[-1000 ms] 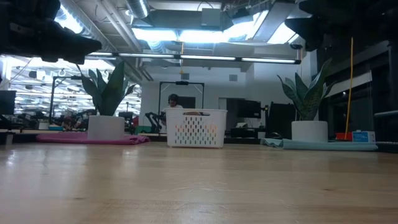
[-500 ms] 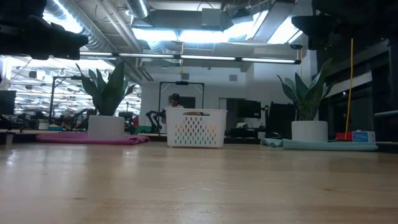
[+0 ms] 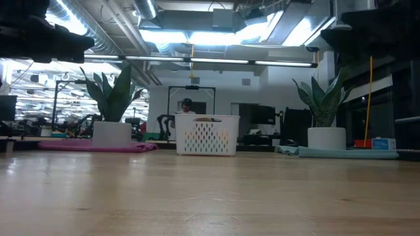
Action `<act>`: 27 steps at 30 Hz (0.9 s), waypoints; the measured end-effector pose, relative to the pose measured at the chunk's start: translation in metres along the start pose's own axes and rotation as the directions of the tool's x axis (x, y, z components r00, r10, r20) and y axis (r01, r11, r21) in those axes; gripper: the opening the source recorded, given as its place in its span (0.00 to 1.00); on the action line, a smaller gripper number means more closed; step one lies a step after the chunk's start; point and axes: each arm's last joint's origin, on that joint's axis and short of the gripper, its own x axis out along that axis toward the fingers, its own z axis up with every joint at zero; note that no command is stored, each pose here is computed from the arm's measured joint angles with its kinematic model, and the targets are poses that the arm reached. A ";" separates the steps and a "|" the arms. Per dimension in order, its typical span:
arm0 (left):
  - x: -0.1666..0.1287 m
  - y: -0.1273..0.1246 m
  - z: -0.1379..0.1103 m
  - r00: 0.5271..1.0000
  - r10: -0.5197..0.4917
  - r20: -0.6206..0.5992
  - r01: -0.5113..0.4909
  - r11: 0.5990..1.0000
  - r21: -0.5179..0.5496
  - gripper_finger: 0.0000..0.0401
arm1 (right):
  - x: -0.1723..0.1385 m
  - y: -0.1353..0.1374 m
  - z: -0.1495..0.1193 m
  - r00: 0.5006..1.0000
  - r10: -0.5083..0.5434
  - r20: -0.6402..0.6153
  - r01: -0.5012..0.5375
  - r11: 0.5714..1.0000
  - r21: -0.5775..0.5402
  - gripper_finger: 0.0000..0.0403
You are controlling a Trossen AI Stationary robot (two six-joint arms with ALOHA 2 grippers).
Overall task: Pick and placing Produce into tupperware
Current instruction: Return to Home Position
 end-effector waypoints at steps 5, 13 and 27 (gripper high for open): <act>0.000 0.000 0.000 1.000 0.000 0.000 0.000 1.000 0.000 0.10 | -0.004 -0.001 -0.007 0.998 -0.025 -0.056 0.021 0.998 -0.062 0.63; 0.000 0.000 0.000 1.000 0.001 0.001 -0.001 1.000 0.000 0.15 | -0.005 -0.002 -0.010 0.994 -0.070 -0.087 0.066 0.997 -0.041 0.63; 0.000 0.000 0.000 1.000 0.001 0.001 -0.001 1.000 0.000 0.22 | -0.007 -0.004 -0.008 0.994 -0.077 -0.083 0.068 0.992 -0.103 0.63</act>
